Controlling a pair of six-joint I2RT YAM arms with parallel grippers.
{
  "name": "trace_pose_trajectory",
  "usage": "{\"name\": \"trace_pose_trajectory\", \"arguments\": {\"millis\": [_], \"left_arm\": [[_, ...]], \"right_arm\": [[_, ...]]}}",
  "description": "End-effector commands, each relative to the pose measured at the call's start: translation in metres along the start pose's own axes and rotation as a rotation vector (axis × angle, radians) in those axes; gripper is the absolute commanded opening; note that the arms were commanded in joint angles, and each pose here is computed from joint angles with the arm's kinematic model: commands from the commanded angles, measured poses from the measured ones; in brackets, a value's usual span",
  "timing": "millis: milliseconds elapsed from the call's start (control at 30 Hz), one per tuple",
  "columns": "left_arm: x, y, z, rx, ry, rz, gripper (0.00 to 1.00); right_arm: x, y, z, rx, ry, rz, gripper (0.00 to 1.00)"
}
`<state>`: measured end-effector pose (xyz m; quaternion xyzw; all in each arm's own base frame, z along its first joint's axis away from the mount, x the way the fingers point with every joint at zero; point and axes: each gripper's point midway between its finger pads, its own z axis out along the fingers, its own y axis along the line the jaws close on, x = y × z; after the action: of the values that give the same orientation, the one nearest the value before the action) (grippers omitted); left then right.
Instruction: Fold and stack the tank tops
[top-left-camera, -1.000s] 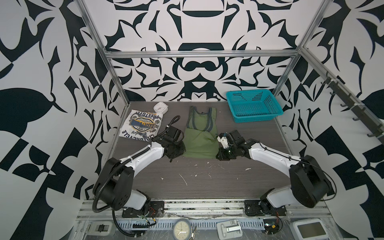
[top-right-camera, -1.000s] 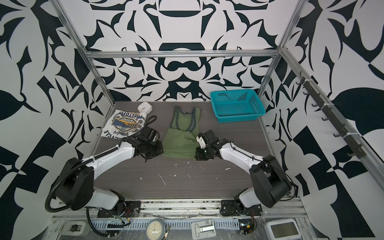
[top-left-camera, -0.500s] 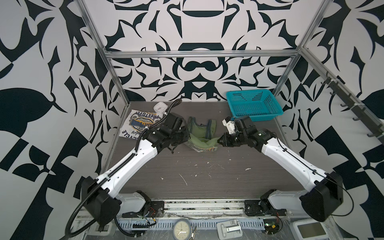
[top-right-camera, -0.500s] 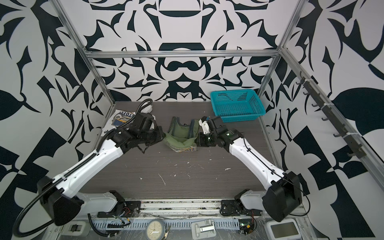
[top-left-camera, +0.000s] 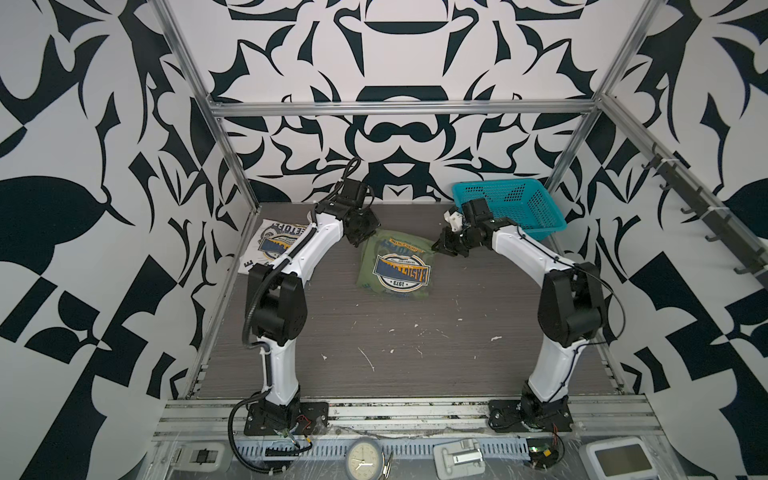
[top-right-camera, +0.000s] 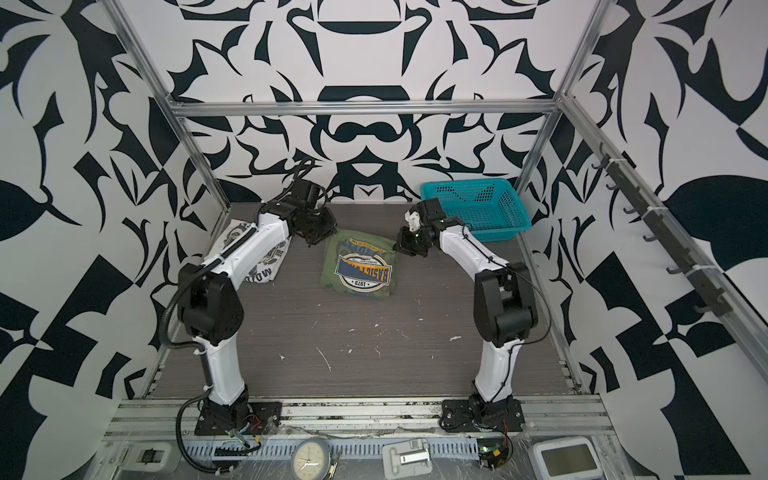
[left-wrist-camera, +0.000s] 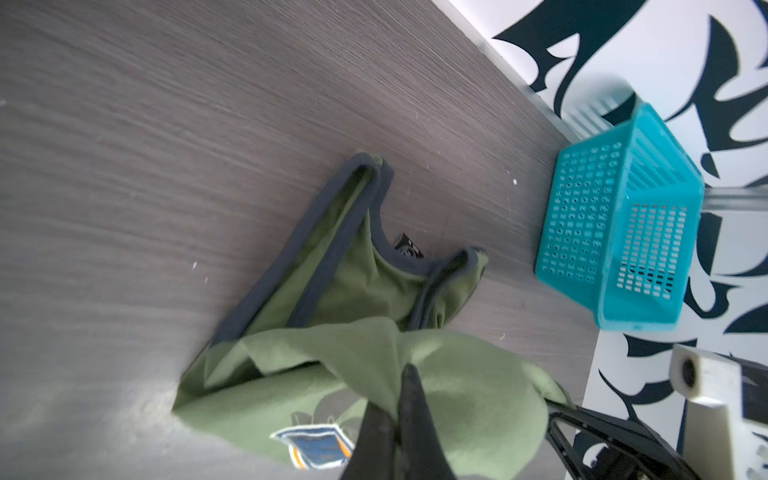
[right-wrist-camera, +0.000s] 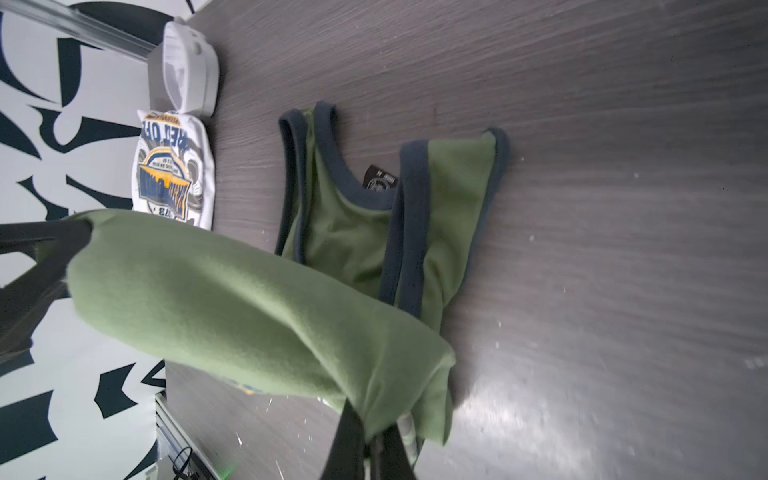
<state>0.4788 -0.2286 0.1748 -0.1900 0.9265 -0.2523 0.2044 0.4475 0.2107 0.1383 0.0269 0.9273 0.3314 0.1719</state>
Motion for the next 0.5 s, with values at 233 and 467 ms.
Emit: {"name": "trace_pose_trajectory", "arguments": {"millis": [233,467], "left_arm": [[-0.036,0.005,0.057,0.080,0.045,-0.064,0.07],[-0.053,0.001,0.095,0.137,0.059,-0.061,0.16]], "right_arm": [[-0.061,-0.001,0.018,-0.047,-0.065,-0.030,0.00],[-0.082,-0.023,0.035,-0.020,-0.078,0.008,0.01]]}}
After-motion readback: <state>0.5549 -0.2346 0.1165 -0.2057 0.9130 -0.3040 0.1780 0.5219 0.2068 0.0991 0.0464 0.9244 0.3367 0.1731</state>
